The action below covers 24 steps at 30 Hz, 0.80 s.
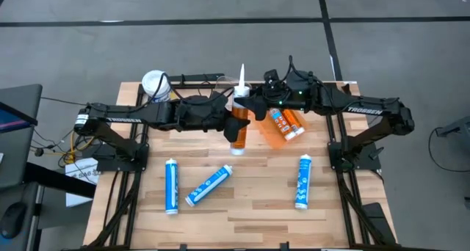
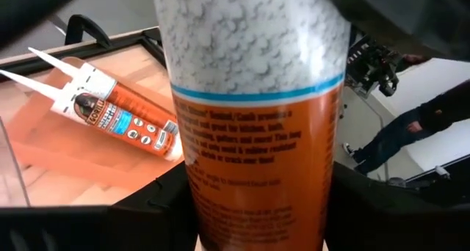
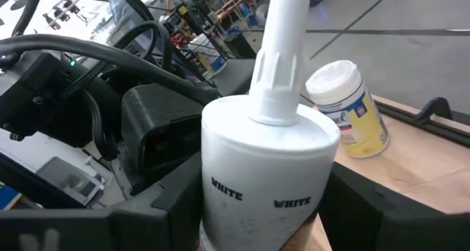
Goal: Pick & place silicon tubes, Sealant and Lysol wipes
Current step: Put the orange sealant into the orange bin
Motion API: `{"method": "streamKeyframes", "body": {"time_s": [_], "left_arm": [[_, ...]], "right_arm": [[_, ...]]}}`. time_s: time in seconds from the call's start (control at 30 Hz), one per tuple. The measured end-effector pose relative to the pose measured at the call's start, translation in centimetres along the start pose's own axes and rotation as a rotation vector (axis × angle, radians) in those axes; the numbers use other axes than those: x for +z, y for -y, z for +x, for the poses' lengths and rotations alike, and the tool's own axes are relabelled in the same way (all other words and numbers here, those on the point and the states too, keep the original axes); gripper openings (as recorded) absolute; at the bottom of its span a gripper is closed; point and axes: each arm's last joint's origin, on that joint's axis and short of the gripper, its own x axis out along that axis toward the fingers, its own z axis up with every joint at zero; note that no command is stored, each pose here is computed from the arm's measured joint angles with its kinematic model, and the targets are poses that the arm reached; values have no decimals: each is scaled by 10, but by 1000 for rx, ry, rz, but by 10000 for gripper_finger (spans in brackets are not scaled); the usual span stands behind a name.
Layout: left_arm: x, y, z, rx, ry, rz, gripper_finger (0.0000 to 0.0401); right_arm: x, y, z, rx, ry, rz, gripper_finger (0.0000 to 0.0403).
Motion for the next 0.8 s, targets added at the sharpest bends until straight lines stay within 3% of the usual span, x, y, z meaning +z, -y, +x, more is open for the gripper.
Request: {"method": "streamKeyframes", "body": {"time_s": [0.47,0.67,0.8], "left_arm": [[-3,-8,0,109,-1,68,260],[0,-15,-8,163,-46,138,274],[-1,-27,-12,270,-82,160,275]], "right_arm": [[-7,8,1,-131,-32,-30,205],[-12,30,-3,-340,-89,-61,205],[-14,49,-8,-519,-152,-136,205]]}}
